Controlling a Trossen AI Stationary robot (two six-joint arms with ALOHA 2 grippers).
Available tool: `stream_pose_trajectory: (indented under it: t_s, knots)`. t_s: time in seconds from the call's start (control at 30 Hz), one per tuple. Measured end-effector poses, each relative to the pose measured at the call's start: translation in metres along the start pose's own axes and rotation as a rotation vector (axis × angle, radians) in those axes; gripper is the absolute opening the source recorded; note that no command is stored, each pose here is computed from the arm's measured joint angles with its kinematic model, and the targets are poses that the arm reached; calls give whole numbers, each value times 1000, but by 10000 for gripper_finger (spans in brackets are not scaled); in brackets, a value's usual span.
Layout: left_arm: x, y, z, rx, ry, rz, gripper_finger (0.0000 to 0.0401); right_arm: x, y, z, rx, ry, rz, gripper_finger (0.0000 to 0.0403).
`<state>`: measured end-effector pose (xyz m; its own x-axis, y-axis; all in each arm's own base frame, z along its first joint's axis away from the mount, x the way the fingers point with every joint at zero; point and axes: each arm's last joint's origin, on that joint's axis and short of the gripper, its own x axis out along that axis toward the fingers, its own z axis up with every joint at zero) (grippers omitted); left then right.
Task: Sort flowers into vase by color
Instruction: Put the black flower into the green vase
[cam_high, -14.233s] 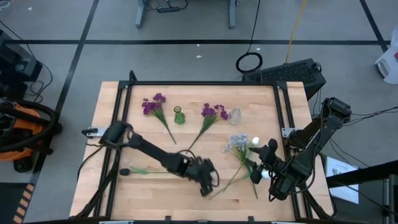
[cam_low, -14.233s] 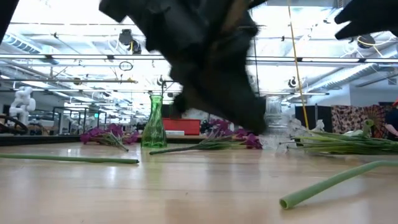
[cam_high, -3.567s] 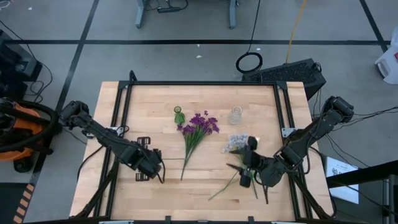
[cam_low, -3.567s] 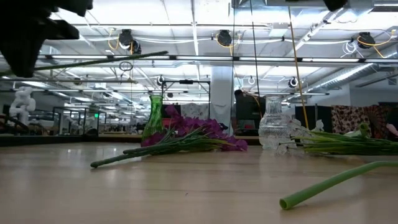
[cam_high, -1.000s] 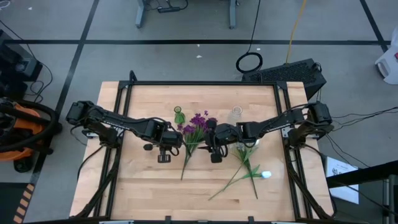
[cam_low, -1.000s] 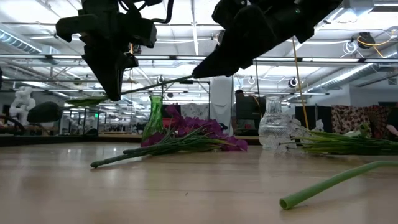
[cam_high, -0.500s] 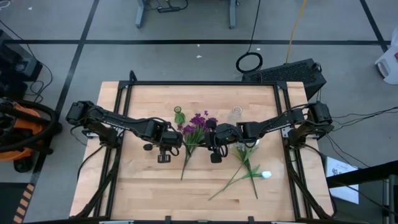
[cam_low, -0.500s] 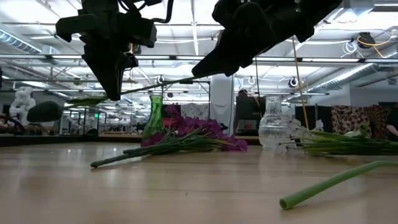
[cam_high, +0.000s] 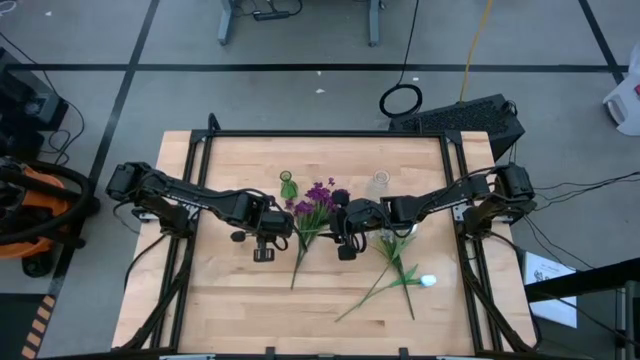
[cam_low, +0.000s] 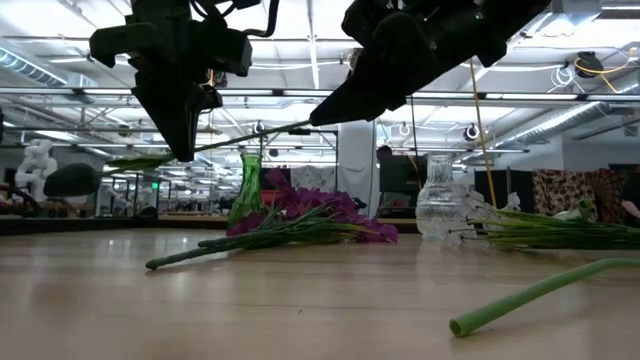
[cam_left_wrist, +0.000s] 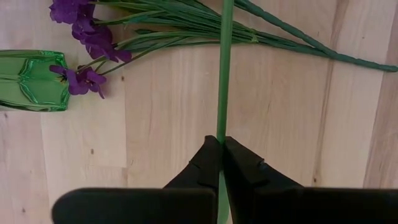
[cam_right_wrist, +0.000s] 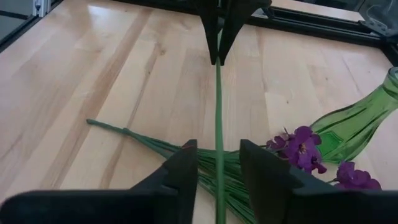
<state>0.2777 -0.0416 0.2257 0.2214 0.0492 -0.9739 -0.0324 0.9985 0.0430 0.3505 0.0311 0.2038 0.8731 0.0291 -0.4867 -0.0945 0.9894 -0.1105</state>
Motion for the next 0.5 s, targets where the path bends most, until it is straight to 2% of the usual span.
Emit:
stream_pose_trajectory:
  t_s: [0.27,0.5]
  knots:
    - [0,0,0,0,0,0,14,0,0,-1,2,10,4,11]
    - [0,0,0,-23,-2,-1,14,0,0,-1,7,11,3,3]
